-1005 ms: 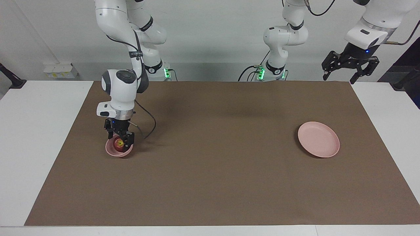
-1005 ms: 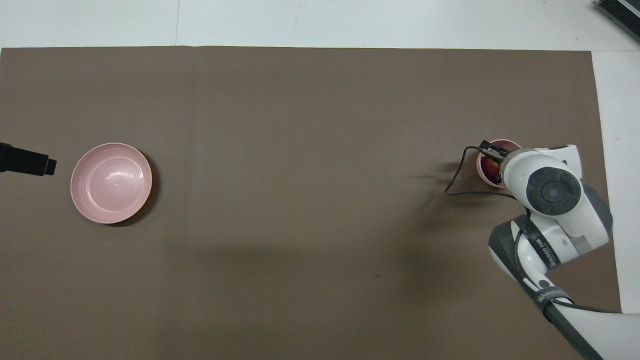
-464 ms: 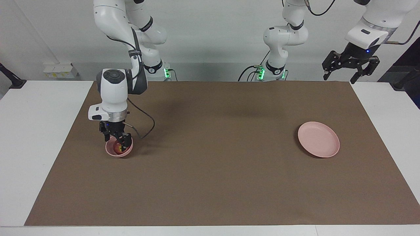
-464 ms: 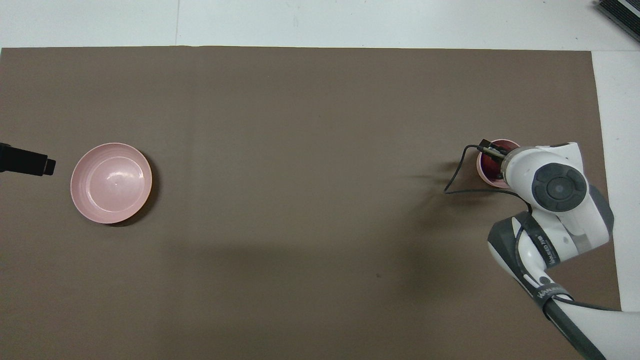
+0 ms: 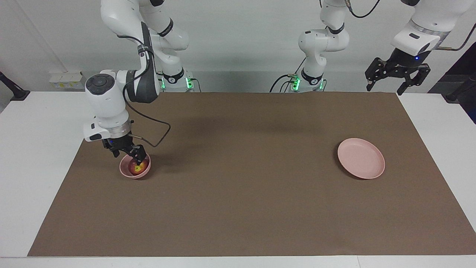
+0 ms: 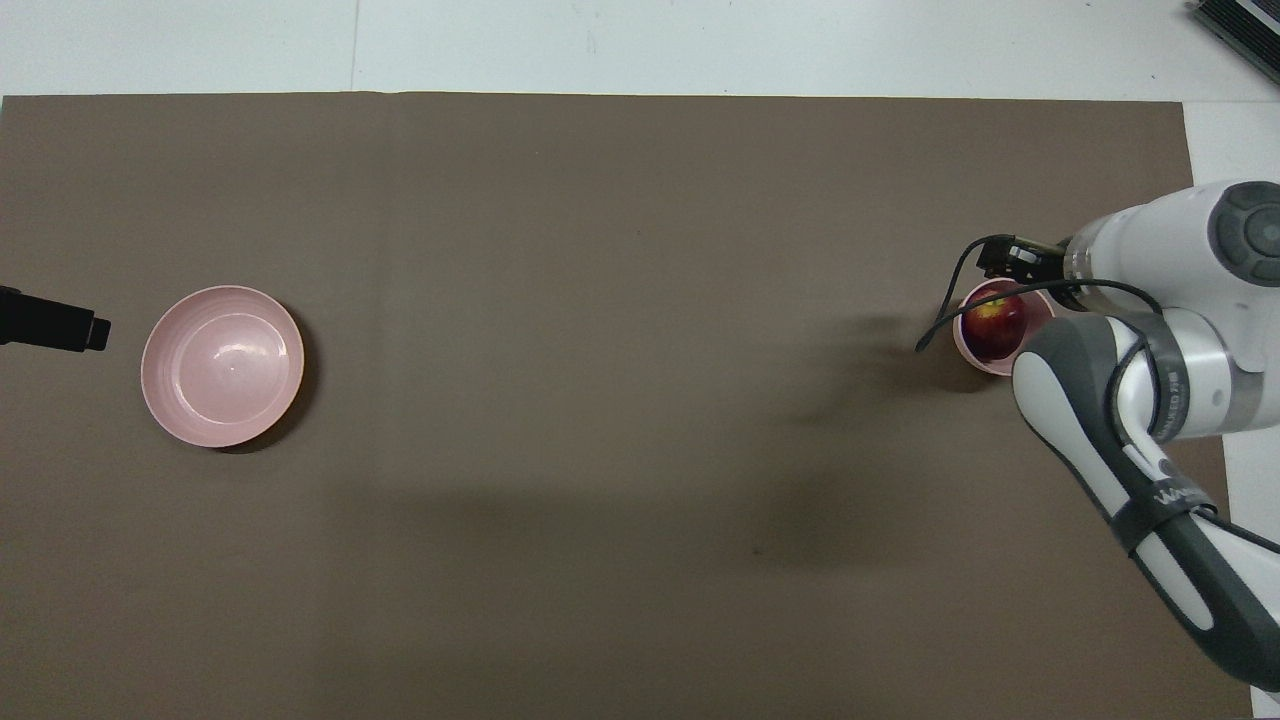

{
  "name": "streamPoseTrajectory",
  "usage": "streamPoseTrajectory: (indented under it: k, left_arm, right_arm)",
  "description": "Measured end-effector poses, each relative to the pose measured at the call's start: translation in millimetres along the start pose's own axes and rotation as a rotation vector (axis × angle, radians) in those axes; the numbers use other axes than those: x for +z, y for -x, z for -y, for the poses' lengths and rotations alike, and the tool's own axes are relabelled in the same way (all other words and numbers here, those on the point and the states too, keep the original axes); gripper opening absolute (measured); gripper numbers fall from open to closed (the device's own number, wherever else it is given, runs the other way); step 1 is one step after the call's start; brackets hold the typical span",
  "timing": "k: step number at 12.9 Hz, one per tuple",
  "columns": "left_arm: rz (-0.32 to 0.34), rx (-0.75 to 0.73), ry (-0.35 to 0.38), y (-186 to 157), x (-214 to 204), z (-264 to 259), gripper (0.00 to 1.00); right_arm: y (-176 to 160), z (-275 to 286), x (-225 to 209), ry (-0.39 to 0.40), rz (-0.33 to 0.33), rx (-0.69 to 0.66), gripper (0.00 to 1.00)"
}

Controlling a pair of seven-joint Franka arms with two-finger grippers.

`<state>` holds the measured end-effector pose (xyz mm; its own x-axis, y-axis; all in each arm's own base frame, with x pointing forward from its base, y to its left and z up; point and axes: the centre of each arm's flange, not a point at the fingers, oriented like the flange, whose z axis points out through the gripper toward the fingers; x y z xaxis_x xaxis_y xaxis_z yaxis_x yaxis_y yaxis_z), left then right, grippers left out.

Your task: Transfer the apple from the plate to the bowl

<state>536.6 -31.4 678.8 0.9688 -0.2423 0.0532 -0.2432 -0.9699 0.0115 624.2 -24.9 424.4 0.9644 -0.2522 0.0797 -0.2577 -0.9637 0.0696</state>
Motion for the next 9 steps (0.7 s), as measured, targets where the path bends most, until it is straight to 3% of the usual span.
streamPoseTrajectory:
  k: [3,9]
  left_arm:
    - [0.000,0.000,0.000,0,0,0,1.00]
    - [0.000,0.000,0.000,0,0,0,1.00]
  right_arm:
    - [0,-2,-35,-0.082,0.104,-0.094,1.00]
    - [29,-24,-139,-0.072,0.125,-0.091,1.00]
